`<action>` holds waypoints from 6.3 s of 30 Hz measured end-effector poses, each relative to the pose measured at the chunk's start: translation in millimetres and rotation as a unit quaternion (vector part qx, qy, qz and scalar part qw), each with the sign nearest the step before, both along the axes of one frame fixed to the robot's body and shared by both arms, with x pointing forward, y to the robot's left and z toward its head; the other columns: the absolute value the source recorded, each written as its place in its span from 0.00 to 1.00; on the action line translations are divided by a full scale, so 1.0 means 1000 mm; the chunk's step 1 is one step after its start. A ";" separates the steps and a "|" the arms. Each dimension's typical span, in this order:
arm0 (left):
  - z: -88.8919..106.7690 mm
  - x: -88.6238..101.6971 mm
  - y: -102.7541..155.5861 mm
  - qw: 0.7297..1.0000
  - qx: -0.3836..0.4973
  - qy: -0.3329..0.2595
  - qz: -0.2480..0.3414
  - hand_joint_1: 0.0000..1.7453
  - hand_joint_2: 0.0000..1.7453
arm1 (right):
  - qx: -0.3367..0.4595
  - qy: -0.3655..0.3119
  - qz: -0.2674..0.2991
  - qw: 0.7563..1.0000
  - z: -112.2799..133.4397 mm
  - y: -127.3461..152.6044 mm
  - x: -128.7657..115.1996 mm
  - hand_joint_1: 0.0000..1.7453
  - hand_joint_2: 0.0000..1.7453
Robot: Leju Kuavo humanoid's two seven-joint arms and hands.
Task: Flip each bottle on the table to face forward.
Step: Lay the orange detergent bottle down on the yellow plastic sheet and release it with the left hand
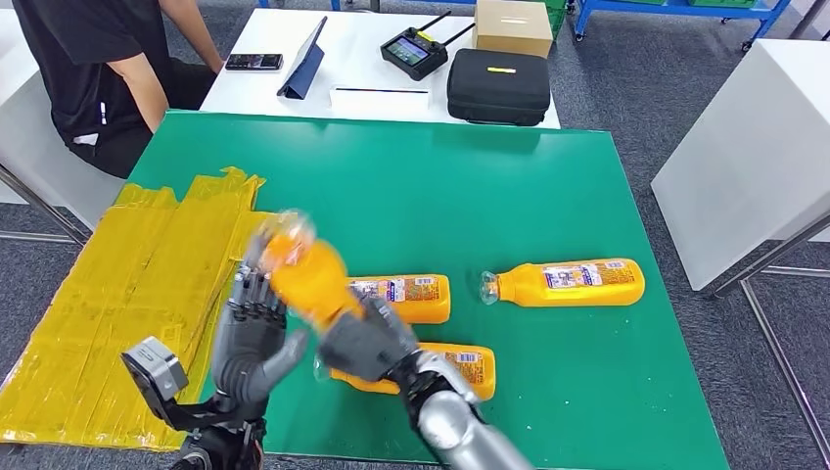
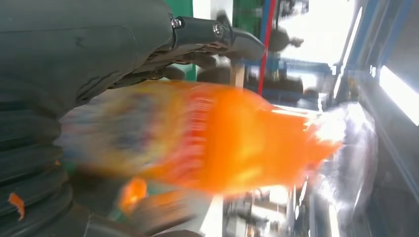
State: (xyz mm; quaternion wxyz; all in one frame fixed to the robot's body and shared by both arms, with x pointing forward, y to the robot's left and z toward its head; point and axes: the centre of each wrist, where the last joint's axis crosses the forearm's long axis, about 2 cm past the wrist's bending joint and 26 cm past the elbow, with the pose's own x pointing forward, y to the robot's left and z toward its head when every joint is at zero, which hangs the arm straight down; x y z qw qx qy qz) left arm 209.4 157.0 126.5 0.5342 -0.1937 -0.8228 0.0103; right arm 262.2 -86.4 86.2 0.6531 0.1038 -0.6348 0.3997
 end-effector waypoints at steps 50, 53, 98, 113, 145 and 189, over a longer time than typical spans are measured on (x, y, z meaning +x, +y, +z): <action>0.002 0.011 0.037 0.990 0.103 0.037 0.088 1.00 1.00 | -0.038 -0.096 -0.047 0.994 0.008 0.008 -0.023 0.00 0.00; 0.002 0.010 0.039 0.990 0.098 0.039 0.095 1.00 1.00 | -0.026 -0.095 -0.063 0.993 0.007 0.000 -0.026 0.00 0.00; 0.000 0.011 0.086 0.887 0.168 -0.015 0.430 0.00 0.00 | -0.013 -0.089 -0.055 0.994 -0.007 -0.017 -0.050 0.00 0.00; 0.033 0.027 0.197 0.743 0.134 -0.142 0.640 0.00 0.00 | -0.008 -0.087 -0.019 0.996 -0.014 -0.008 -0.052 0.00 0.00; 0.023 -0.006 0.175 0.812 0.065 -0.093 0.572 0.00 0.00 | -0.221 -0.163 -0.076 0.959 -0.003 -0.021 -0.056 0.00 1.00; 0.015 -0.013 0.163 0.865 0.051 -0.078 0.492 0.00 0.00 | -0.430 -0.123 -0.111 0.888 -0.031 -0.094 -0.078 0.00 1.00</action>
